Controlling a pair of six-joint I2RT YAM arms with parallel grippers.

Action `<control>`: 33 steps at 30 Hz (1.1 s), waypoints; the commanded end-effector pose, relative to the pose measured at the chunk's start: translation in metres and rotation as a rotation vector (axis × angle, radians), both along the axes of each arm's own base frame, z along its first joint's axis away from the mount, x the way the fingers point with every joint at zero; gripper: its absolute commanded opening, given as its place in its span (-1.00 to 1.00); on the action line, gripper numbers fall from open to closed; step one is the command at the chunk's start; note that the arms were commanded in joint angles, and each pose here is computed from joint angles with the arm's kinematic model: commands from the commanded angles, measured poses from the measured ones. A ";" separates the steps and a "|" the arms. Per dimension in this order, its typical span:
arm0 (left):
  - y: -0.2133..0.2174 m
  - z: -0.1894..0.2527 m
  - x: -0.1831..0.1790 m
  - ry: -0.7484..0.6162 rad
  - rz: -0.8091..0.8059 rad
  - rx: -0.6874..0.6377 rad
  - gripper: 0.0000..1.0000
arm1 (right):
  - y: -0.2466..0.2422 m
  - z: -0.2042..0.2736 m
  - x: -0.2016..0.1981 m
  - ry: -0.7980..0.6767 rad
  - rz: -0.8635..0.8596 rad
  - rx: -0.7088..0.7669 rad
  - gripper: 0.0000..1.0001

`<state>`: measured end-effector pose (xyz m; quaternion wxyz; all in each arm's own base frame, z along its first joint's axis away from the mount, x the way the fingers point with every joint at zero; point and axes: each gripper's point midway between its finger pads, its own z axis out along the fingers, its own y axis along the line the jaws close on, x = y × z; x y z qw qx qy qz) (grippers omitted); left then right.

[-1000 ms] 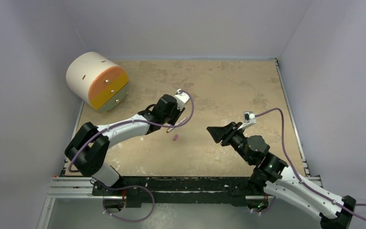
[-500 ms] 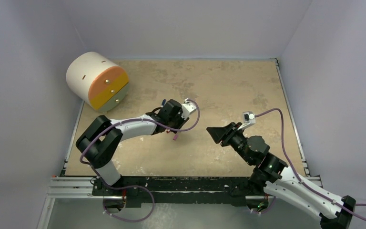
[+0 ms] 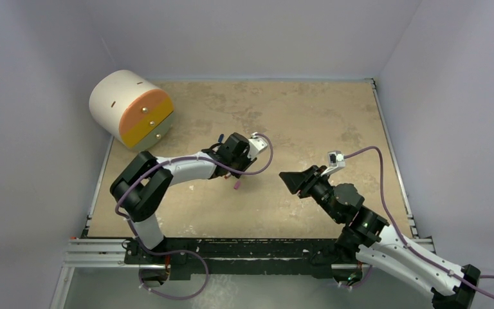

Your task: Insert the pens into the pen caps

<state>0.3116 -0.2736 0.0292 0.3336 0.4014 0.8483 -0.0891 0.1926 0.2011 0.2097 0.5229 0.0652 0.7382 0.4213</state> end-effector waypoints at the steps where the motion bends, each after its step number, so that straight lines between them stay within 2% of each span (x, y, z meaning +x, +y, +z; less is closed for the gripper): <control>1: -0.001 0.006 0.009 -0.034 0.005 0.013 -0.46 | 0.000 0.008 0.003 -0.015 -0.014 0.028 -0.17; 15: 0.010 -0.004 0.021 -0.049 0.053 0.101 -0.48 | -0.002 0.004 0.002 -0.010 -0.018 0.027 -0.17; 16: 0.011 -0.006 0.019 -0.042 0.056 0.104 -0.51 | -0.002 0.003 0.002 -0.008 -0.018 0.026 -0.17; 19: 0.012 -0.008 0.015 -0.030 0.064 0.096 -0.93 | 0.000 -0.001 0.002 0.000 -0.015 0.020 -0.17; 20: 0.014 -0.009 0.014 -0.030 0.073 0.091 -1.00 | 0.000 -0.001 0.003 0.001 -0.015 0.018 -0.17; 26: 0.005 0.003 0.012 -0.037 0.074 0.016 -1.00 | 0.003 0.003 0.011 -0.028 -0.031 -0.023 -0.17; 33: -0.009 0.076 0.014 -0.171 0.098 -0.220 -1.00 | 0.013 -0.032 0.029 0.090 -0.073 -0.185 -0.18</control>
